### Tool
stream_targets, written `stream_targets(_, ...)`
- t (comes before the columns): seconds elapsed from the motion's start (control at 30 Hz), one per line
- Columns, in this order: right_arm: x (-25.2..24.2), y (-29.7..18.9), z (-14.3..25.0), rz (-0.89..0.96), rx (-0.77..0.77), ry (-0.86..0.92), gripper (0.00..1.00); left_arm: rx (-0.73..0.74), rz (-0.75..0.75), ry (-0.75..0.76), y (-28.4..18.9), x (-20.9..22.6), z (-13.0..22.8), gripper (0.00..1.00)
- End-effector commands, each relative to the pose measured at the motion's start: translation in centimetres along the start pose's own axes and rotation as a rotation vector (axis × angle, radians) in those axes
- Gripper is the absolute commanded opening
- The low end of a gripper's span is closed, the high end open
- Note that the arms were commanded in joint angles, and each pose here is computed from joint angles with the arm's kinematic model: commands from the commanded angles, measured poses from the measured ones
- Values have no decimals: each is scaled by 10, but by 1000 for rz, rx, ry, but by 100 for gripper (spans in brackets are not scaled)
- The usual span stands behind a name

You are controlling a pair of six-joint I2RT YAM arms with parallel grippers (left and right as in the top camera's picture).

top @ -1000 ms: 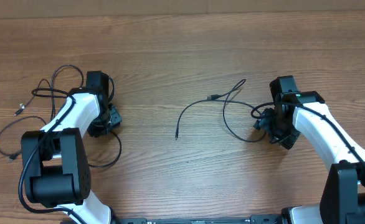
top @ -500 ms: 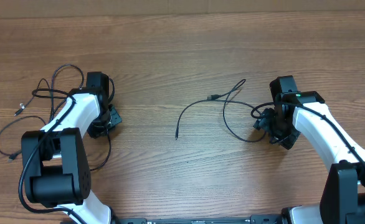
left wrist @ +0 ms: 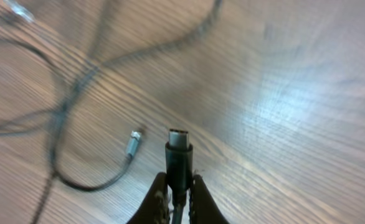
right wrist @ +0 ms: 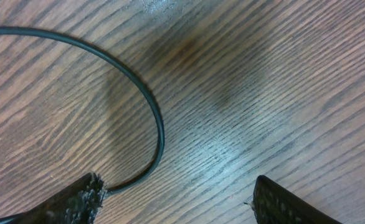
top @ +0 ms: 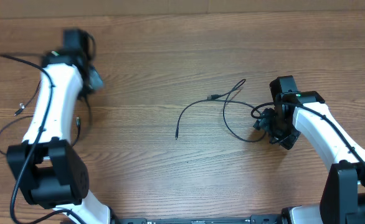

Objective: Untangle cables

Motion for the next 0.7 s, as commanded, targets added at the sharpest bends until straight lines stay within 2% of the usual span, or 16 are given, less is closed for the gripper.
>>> stream_targets(0.0,2,-5,-2,-17,-22,-4,76,-208,14,-91,-70,29,-62,4)
stream_targets(0.17,2,-5,-3,-19,-25,-3,76,-393,47,-161,-136,63,-111,4)
stream_targets(0.3,2,-5,-3,-19,-25,-3,76,-505,-17,-255,-167,110,-134,4)
stream_targets(0.4,2,-5,-3,-18,-25,-5,76,-528,-115,-353,-168,150,-139,4)
stream_targets(0.43,2,-5,-3,-18,-25,-22,76,-528,-203,-443,-165,182,-136,4)
stream_targets(0.5,2,-5,-3,-18,-25,-22,76,-512,-243,-549,-161,211,-131,4)
stream_targets(0.67,3,-5,-4,-23,-29,-22,76,-413,-140,-594,-146,220,-118,4)
Point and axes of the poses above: each gripper's point midway between its finger pads, its own y axis out along the fingers, its own x axis along the line the jaws close on, z = x × y, the point moved 2 cm from there along -y, back along the fingers, and after that the axes turned 1 degree about -y, right-handed, at the moved point
